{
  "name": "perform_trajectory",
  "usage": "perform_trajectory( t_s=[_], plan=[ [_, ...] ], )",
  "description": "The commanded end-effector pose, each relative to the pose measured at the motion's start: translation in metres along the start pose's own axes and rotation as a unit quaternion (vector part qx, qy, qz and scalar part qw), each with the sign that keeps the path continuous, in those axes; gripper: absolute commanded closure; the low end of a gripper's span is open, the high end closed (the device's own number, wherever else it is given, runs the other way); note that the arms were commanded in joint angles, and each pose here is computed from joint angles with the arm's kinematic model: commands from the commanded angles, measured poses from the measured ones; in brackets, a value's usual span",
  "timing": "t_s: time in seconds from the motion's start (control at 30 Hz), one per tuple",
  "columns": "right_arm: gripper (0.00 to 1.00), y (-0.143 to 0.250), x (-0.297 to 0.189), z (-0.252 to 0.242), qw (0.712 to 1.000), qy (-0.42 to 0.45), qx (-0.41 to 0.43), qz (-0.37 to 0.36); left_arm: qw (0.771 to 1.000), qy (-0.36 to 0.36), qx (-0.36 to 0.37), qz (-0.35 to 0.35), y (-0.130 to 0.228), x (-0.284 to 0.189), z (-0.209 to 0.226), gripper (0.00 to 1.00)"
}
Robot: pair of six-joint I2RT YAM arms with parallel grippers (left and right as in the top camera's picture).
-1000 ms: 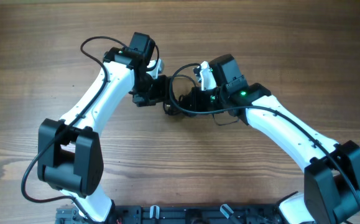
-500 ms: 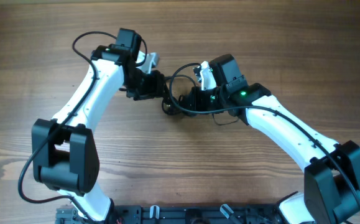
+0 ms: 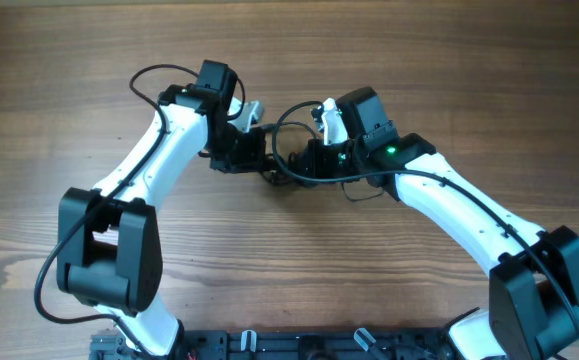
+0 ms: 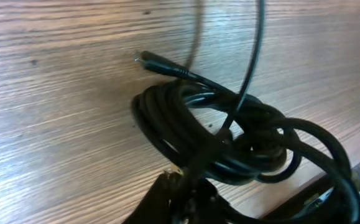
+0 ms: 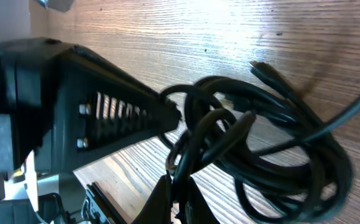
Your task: Untangle cables
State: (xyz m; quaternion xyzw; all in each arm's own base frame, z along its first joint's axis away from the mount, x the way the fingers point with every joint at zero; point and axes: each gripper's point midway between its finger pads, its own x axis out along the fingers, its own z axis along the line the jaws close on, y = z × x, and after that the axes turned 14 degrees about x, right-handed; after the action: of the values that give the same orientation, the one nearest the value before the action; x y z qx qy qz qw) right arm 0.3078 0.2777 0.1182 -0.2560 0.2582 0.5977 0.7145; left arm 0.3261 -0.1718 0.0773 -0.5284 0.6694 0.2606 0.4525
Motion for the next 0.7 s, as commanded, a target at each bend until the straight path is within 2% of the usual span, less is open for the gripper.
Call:
perform_trajectory(
  t_s=[0.0, 0.1, 0.27, 0.47, 0.53, 0.6, 0.67],
  plan=[
    [0.96, 0.0, -0.016, 0.034, 0.998, -0.063, -0.016, 0.007, 1.0, 0.008, 0.0, -0.003, -0.001, 0.008, -0.01, 0.96],
    [0.96, -0.014, -0.05, 0.056, 0.993, -0.116, -0.012, -0.02, 0.998, -0.035, -0.058, -0.007, 0.0, 0.013, 0.009, 0.96],
    [0.96, -0.061, -0.122, 0.048, 0.981, -0.146, 0.043, -0.12, 0.997, -0.037, -0.061, -0.004, 0.002, 0.014, 0.01, 0.96],
    [0.96, -0.093, -0.152, 0.019, 0.97, -0.143, 0.096, -0.172, 0.997, -0.038, -0.061, -0.004, 0.002, 0.014, 0.01, 0.96],
    [0.96, -0.107, -0.161, 0.002, 0.965, -0.119, 0.111, -0.208, 0.997, -0.038, -0.061, -0.004, 0.002, 0.014, 0.01, 0.96],
    [0.96, -0.12, -0.171, -0.037, 0.953, -0.05, 0.146, -0.261, 0.997, -0.038, -0.06, -0.004, 0.002, 0.014, 0.01, 0.96],
    [0.96, -0.116, -0.169, -0.06, 0.952, 0.0, 0.154, -0.263, 0.997, -0.042, -0.06, -0.004, 0.002, 0.014, 0.011, 0.96]
  ],
)
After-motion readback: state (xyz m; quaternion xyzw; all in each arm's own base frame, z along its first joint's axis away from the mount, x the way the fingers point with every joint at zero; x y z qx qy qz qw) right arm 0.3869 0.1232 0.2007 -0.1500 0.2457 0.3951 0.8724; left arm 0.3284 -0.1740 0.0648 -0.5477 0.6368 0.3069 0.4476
